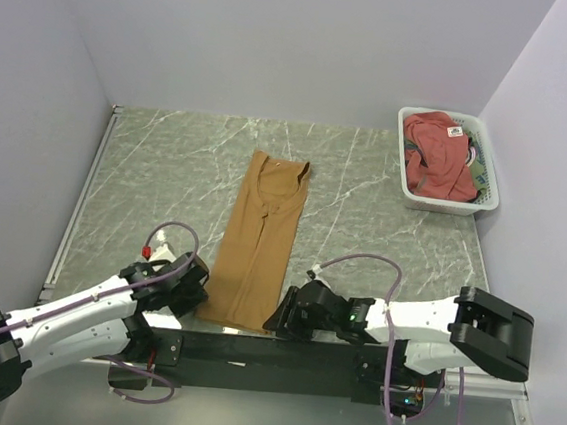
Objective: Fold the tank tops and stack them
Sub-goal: Fold the tank top
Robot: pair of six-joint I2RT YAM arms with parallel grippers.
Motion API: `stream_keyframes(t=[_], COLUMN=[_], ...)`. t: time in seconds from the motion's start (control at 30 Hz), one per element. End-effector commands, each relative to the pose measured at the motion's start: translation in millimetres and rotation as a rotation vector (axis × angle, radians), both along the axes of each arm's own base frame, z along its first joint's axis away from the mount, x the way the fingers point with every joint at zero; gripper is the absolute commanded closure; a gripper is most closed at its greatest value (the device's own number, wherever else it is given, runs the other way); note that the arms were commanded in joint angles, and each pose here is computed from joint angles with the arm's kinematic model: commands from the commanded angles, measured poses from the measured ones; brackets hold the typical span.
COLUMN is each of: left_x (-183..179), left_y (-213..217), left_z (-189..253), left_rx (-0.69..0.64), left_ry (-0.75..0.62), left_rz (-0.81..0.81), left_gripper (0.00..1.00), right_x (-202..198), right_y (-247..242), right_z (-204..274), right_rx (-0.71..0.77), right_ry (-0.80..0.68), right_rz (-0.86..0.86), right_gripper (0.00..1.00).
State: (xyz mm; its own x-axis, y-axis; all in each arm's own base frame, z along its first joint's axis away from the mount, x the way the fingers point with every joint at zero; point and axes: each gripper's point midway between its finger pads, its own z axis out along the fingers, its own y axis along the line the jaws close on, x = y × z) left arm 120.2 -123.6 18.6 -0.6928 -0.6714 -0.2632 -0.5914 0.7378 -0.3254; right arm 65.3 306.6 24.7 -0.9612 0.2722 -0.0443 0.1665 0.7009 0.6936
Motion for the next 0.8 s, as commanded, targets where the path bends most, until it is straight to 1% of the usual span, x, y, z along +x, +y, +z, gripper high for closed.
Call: stream_keyframes(t=[0.0, 0.03, 0.13, 0.2, 0.23, 0.27, 0.33, 0.37, 0.4, 0.43, 0.47, 0.5, 0.57, 0.63, 0.73, 0.77], left_x=[-8.0, -9.2, -10.3, -9.2, -8.2, -7.7, -7.0, -4.6, -5.2, -4.2, -3.4, -3.5, -5.1, -8.5, -14.2, -14.1], left_y=[-3.3, -5.2, -5.9, -8.1, -9.9, -12.7, -15.4, -18.6, -21.5, -23.3, -24.8, -28.2, -30.8, -37.2, -43.5, -45.4], left_z=[-13.8, -14.3, -15.7, -14.1, -12.9, -10.5, -8.3, -4.3, -2.4, -0.5, 1.6, 4.4, 5.3, 7.8, 8.7, 10.8], left_rx=[-0.007, -0.014, -0.006, -0.01, -0.015, -0.022, -0.027, -0.035, -0.048, -0.055, -0.059, -0.077, -0.092, -0.136, -0.186, -0.198], left_ry=[0.038, 0.047, 0.057, 0.053, 0.049, 0.047, 0.046, 0.034, 0.035, 0.028, 0.022, 0.017, 0.016, 0.018, 0.017, 0.011], left_rz=[-0.063, -0.072, -0.09, -0.103, -0.11, -0.126, -0.14, -0.153, -0.165, -0.172, -0.183, -0.194, -0.21, -0.226, -0.243, -0.245], left_gripper=[0.55, 0.6, 0.66, 0.72, 0.75, 0.8, 0.85, 0.94, 0.98, 0.99, 0.99, 0.99, 0.99, 0.99, 1.0, 0.99], right_x=[-0.3, -2.8, -4.2, -5.1, -4.5, -4.1, -2.0, -1.4, -0.1, -0.5, 0.5, 0.5, 1.1, -2.3, -5.8, -8.1], right_y=[-3.3, -3.9, -4.4, -3.7, -1.4, -1.3, -0.4, -2.4, -3.9, -7.9, -9.4, -14.2, -19.1, -27.3, -31.9, -38.1], right_z=[-14.2, -16.2, -21.3, -23.3, -22.0, -23.0, -22.9, -24.7, -25.7, -28.5, -27.5, -29.3, -26.1, -26.7, -13.8, -15.2], right_rx=[-0.045, -0.044, -0.036, -0.043, -0.041, -0.046, -0.053, -0.064, -0.071, -0.08, -0.076, -0.087, -0.095, -0.117, -0.097, -0.12], right_ry=[0.003, 0.014, 0.033, 0.039, 0.038, 0.042, 0.035, 0.038, 0.032, 0.037, 0.034, 0.033, 0.013, 0.008, -0.017, -0.013], right_rz=[-0.011, -0.004, -0.005, 0.011, 0.017, 0.02, 0.029, 0.032, 0.034, 0.032, 0.032, 0.037, 0.043, 0.059, 0.084, 0.09], right_gripper=[0.46, 0.47, 0.49, 0.51, 0.53, 0.56, 0.61, 0.63, 0.67, 0.8, 0.86, 0.89, 0.92, 0.96, 0.97, 0.97])
